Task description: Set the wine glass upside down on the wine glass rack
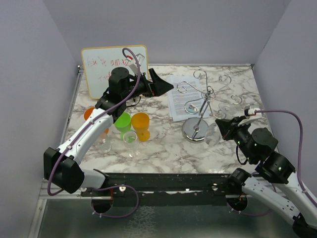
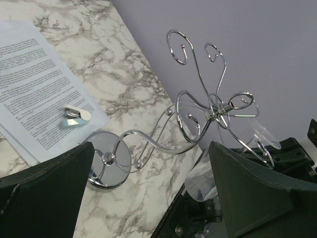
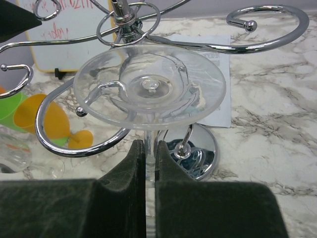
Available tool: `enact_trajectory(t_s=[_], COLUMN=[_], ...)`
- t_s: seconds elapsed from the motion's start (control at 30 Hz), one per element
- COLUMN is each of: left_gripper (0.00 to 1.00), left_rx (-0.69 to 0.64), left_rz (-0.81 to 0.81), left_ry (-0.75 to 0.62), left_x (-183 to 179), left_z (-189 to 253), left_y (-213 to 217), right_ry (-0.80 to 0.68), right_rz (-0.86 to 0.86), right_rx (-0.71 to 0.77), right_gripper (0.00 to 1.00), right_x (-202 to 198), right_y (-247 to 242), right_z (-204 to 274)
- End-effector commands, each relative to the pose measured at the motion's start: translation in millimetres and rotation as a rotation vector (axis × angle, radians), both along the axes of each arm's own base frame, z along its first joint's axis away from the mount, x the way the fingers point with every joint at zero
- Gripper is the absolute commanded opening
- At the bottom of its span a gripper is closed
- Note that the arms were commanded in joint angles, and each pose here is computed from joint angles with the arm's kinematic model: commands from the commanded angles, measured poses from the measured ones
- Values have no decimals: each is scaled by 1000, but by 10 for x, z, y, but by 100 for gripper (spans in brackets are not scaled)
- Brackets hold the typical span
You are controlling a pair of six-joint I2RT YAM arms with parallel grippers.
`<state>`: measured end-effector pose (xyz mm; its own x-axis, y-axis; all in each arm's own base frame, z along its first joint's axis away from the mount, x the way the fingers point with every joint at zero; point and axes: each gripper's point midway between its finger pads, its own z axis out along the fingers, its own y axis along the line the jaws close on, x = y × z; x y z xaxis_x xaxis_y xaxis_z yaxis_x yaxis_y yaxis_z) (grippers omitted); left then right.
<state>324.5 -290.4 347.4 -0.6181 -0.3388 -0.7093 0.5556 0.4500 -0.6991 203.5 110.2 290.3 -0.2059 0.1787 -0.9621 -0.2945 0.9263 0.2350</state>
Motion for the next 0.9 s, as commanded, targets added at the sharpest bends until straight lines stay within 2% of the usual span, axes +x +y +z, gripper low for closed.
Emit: enact_trajectory(t_s=[0.0, 0.37, 0.63, 0.87], left_gripper=[99, 99, 99, 99], left_rx=[-32, -45, -61, -60], left_rz=[-35, -44, -64, -62], left_ry=[-23, -14, 1, 2], left_x=[-44, -72, -100, -107], left_z=[131, 134, 110, 104], left_y=[-41, -47, -72, -65], right_ry=[-93, -93, -142, -204], right_rz=[49, 137, 105, 202], right_rx=[76, 167, 25, 37], right_gripper=[1, 1, 1, 1], right_x=[3, -49, 94, 71], right_y=[109, 311, 271, 461], right_z=[266, 310, 91, 178])
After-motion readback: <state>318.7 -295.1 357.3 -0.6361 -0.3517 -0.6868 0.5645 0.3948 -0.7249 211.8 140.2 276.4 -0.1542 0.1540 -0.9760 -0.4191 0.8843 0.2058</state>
